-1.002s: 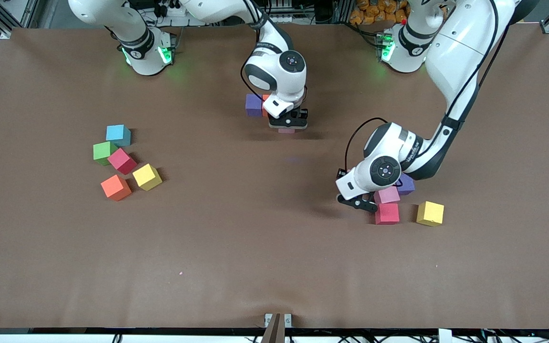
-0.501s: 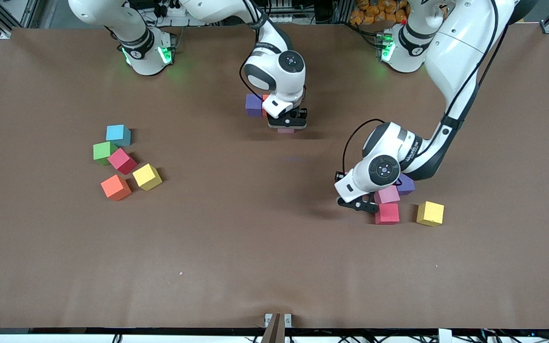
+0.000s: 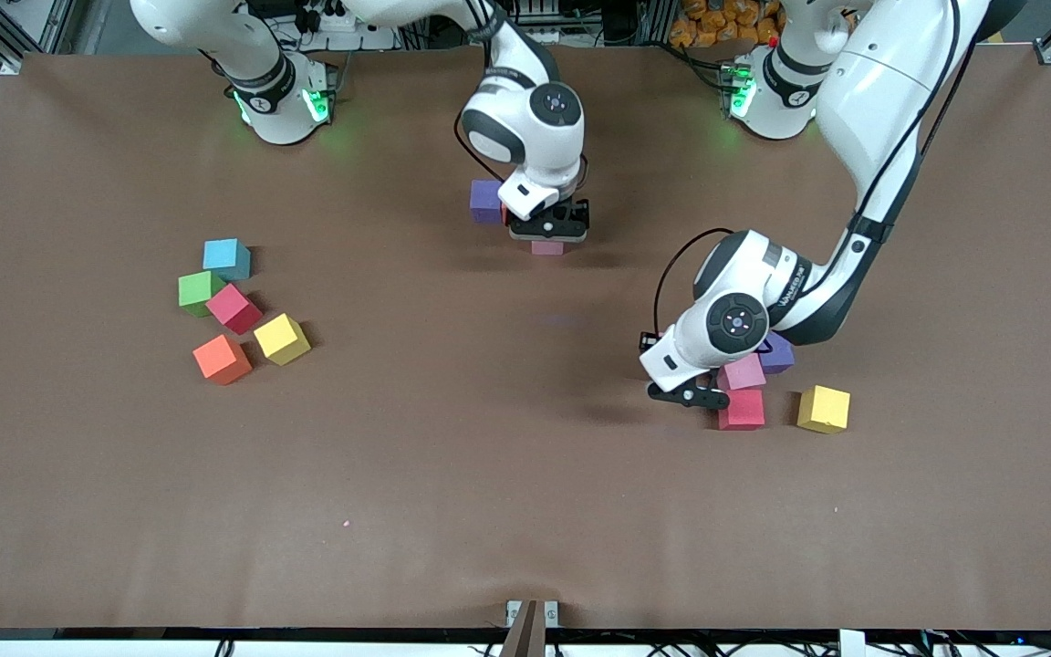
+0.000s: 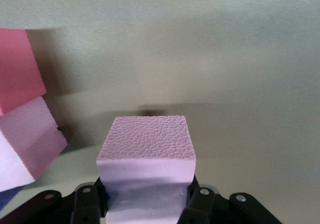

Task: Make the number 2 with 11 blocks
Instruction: 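Release the pink cube and reach the yellow cube with the right gripper, then place the light pink cube beside the pink cube while the right gripper grasps yellow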

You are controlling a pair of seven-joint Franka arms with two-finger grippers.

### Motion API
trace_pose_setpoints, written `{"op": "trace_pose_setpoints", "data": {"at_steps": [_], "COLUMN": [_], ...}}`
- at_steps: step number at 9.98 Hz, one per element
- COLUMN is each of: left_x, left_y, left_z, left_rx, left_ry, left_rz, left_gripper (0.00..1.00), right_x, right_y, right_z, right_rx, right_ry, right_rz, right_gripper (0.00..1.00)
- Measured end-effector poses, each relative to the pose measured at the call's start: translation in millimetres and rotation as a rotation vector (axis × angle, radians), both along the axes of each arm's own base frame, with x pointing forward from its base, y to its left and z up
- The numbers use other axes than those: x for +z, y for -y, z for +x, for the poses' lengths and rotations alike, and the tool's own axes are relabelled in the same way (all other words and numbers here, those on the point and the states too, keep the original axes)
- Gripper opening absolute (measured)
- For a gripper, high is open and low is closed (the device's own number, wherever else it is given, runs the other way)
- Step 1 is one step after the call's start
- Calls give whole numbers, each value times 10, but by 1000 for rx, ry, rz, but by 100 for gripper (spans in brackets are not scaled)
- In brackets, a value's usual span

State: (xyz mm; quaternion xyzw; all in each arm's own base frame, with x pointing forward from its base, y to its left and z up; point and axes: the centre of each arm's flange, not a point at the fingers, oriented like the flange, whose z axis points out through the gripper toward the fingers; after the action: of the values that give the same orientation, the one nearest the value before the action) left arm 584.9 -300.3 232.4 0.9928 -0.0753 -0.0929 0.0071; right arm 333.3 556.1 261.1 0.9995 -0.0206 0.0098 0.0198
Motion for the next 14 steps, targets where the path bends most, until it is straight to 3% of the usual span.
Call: {"op": "trace_pose_setpoints", "data": {"at_steps": [2, 4, 7, 9, 11, 14], "left_x": [18, 28, 60, 66, 29, -90], "left_y": [228, 544, 1101, 1396, 1533, 1641], "left_z": [-119, -305, -681, -927, -1071, -1220], "left_rx": [39, 73, 91, 71, 62, 60], "left_ry": [0, 1, -21, -40, -65, -108], "left_rz": [12, 27, 15, 3, -6, -15], "left_gripper": [57, 57, 57, 57, 57, 57], "right_x": [541, 938, 963, 928, 780, 283], "right_y": [329, 1010, 2257, 3006, 3694, 4256], "right_z": [295, 888, 1637, 2063, 2293, 2302], "right_rx": [-1, 34, 144, 214, 276, 416], "right_ry": [-15, -7, -27, -13, -2, -40], "right_rz": [-32, -16, -22, -12, -7, -8], "right_gripper": [100, 100, 100, 100, 100, 100]}}
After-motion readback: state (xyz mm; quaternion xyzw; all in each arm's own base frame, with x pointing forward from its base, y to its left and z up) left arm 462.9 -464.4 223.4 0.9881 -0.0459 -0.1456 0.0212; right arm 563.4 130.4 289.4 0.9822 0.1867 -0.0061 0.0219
